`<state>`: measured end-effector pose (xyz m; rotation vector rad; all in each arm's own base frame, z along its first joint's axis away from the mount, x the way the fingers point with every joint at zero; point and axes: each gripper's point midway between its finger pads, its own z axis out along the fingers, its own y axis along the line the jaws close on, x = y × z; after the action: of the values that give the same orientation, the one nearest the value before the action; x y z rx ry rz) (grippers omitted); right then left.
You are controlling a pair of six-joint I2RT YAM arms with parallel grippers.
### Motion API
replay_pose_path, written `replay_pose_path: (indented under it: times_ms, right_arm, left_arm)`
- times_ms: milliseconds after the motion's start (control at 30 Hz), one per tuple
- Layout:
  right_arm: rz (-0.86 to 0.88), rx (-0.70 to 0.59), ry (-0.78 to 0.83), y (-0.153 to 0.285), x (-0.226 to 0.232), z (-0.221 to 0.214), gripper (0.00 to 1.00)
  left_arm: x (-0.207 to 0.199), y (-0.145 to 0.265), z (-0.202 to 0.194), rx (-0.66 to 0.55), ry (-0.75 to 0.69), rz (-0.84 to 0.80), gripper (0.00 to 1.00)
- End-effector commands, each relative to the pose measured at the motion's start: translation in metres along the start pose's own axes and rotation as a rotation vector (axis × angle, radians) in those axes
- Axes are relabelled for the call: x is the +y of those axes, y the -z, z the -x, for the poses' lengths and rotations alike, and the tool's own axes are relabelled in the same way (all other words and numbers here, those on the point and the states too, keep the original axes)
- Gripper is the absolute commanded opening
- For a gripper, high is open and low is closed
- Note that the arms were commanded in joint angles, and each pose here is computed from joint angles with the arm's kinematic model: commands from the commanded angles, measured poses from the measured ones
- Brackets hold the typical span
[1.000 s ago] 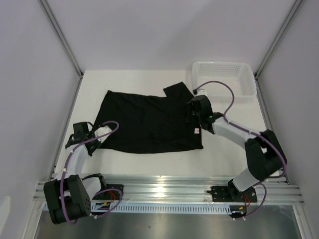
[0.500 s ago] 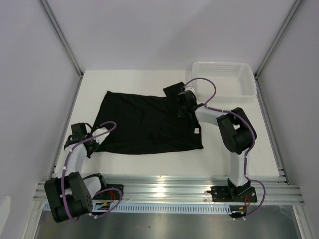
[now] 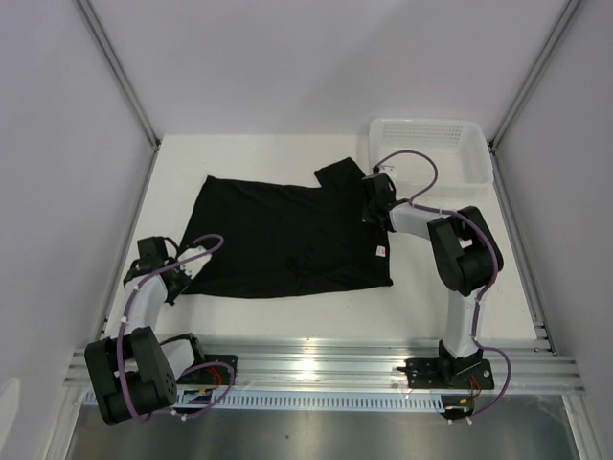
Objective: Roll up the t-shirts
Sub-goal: Flatten the tshirt, then fold the tshirt
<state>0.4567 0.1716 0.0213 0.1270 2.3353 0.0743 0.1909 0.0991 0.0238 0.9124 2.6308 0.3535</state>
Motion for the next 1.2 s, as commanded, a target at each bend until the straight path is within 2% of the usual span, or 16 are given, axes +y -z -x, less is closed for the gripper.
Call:
replay_pose_path:
  times_ms: [0,133,333,500,600,700,733,833,867,933,1033,1167]
  right_arm:
    - [-0.063,0.001,0.008,0.01,-0.026,0.003,0.0]
    - [-0.036,-0.027,0.031,0.022,-0.024,0.014,0.0]
    - [-0.053,-0.012,0.027,0.013,-0.041,0.012,0.01]
    - [-0.043,-0.041,0.059,0.02,-0.04,0.027,0.04]
    - [0.019,-0.108,0.117,0.044,-0.021,0.046,0.09]
    - [0.114,-0.171,0.252,0.076,0.016,0.053,0.25]
    - [0.17,-0.171,0.298,0.086,0.038,0.043,0.33]
    - [0.38,-0.15,0.347,0.103,0.083,0.022,0.46]
    - [0.501,-0.14,0.36,0.113,0.109,0.013,0.48]
    - [0.574,-0.108,0.373,0.11,0.13,0.001,0.51]
    - [0.63,-0.038,0.426,0.1,0.153,-0.026,0.52]
    - [0.655,0.013,0.436,0.088,0.168,-0.038,0.5]
  left_arm:
    - [0.012,0.007,0.004,-0.008,0.002,0.024,0.01]
    - [0.013,0.006,0.004,-0.01,0.001,0.027,0.01]
    - [0.013,0.006,0.004,-0.007,0.002,0.025,0.01]
    - [0.012,0.007,0.004,-0.009,0.001,0.026,0.01]
    - [0.012,0.007,0.004,-0.006,0.002,0.022,0.01]
    - [0.013,0.008,0.005,-0.01,0.007,0.022,0.01]
    - [0.012,0.009,0.005,-0.012,0.005,0.022,0.01]
    - [0.011,0.008,0.007,-0.022,0.01,0.015,0.01]
    - [0.01,0.008,0.007,-0.022,0.011,0.012,0.01]
    - [0.01,0.008,0.007,-0.023,0.01,0.013,0.01]
    - [0.011,0.008,0.006,-0.018,0.008,0.016,0.01]
    - [0.012,0.01,0.007,-0.022,0.01,0.017,0.01]
